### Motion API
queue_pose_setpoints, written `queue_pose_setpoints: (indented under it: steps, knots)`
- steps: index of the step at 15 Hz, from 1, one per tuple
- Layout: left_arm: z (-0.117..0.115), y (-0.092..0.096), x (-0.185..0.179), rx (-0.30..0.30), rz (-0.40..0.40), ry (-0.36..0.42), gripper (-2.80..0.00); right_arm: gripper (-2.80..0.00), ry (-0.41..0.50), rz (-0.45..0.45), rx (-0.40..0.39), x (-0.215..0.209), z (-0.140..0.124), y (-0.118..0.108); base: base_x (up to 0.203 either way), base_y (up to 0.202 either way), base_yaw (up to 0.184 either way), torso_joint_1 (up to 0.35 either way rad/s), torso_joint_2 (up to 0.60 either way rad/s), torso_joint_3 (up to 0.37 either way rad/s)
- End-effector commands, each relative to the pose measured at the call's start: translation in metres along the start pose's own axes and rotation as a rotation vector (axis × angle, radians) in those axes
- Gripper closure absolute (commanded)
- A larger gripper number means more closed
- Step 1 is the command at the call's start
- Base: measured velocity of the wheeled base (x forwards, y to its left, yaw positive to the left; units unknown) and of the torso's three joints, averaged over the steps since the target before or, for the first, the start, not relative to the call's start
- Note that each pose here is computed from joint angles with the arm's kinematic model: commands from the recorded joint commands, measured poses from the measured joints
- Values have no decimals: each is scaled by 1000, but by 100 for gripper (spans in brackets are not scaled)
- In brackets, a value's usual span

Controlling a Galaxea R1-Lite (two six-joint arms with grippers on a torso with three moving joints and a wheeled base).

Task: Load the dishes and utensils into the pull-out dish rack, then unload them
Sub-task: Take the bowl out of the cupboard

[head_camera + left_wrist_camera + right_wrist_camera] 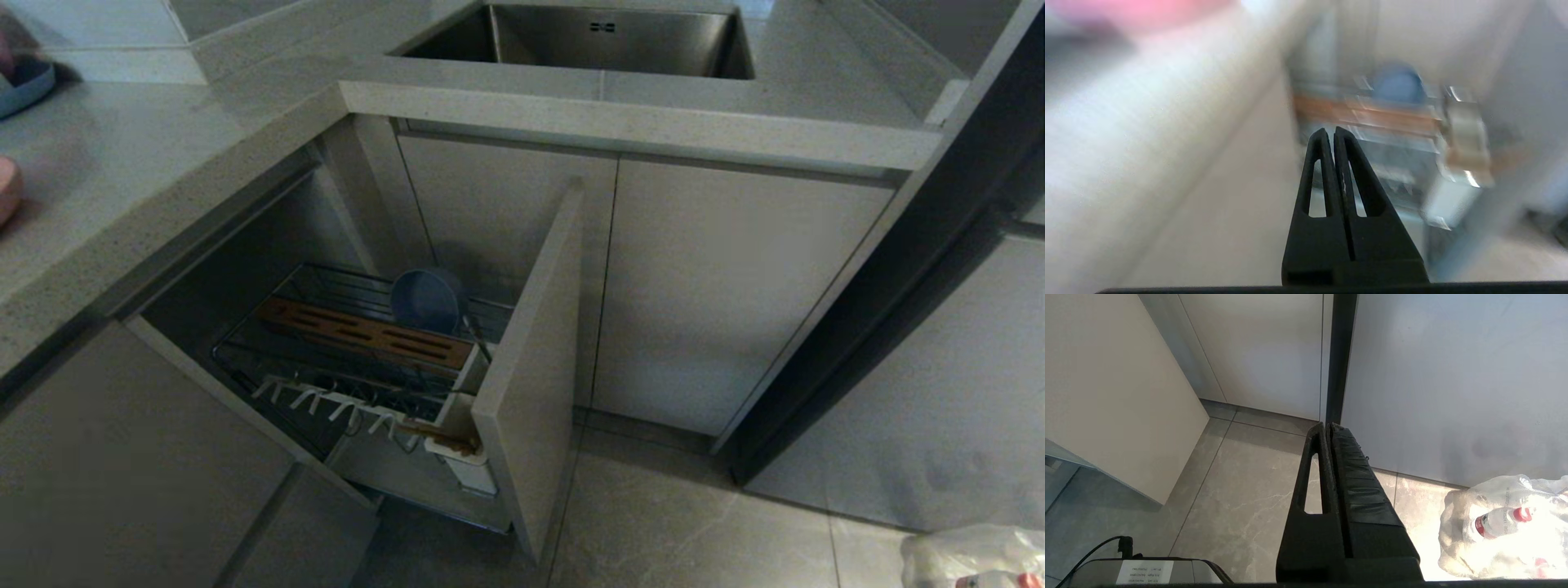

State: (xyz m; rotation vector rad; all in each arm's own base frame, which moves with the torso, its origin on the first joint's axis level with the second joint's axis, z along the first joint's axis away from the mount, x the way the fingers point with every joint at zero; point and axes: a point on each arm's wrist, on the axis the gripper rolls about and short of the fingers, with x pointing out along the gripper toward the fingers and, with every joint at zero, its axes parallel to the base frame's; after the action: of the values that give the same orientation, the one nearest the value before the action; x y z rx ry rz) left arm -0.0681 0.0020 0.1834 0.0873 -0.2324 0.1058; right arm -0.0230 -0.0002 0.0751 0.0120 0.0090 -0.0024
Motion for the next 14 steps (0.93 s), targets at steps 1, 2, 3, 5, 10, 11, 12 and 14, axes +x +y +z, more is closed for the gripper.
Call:
queue_pose_setpoints:
  steps: [1, 2, 3, 5, 10, 11, 12, 14]
  knots:
    - [59, 4, 26, 22, 35, 33, 0, 0, 2, 0, 0, 0, 0, 0, 0, 0, 0, 0, 0, 0]
    - [82, 5, 40, 19, 46, 39, 0, 0, 2, 0, -1, 0, 0, 0, 0, 0, 0, 0, 0, 0]
    - [102, 6, 55, 0, 53, 41, 0, 0, 2, 0, 0, 0, 0, 0, 0, 0, 0, 0, 0, 0]
    - [136, 7, 90, -78, 46, 50, 0, 0, 2, 1, 0, 0, 0, 0, 0, 0, 0, 0, 0, 0]
    - [153, -16, 180, -313, -115, 203, 0, 0, 2, -1, 0, 0, 0, 0, 0, 0, 0, 0, 0, 0]
    - [147, -27, 193, -352, -153, 262, 0, 0, 2, 1, -1, 0, 0, 0, 0, 0, 0, 0, 0, 0]
    - [139, -41, 206, -391, -185, 346, 0, 0, 2, 1, 0, 0, 0, 0, 0, 0, 0, 0, 0, 0]
    - [121, -71, 229, -463, -185, 500, 0, 0, 2, 0, 0, 0, 0, 0, 0, 0, 0, 0, 0, 0]
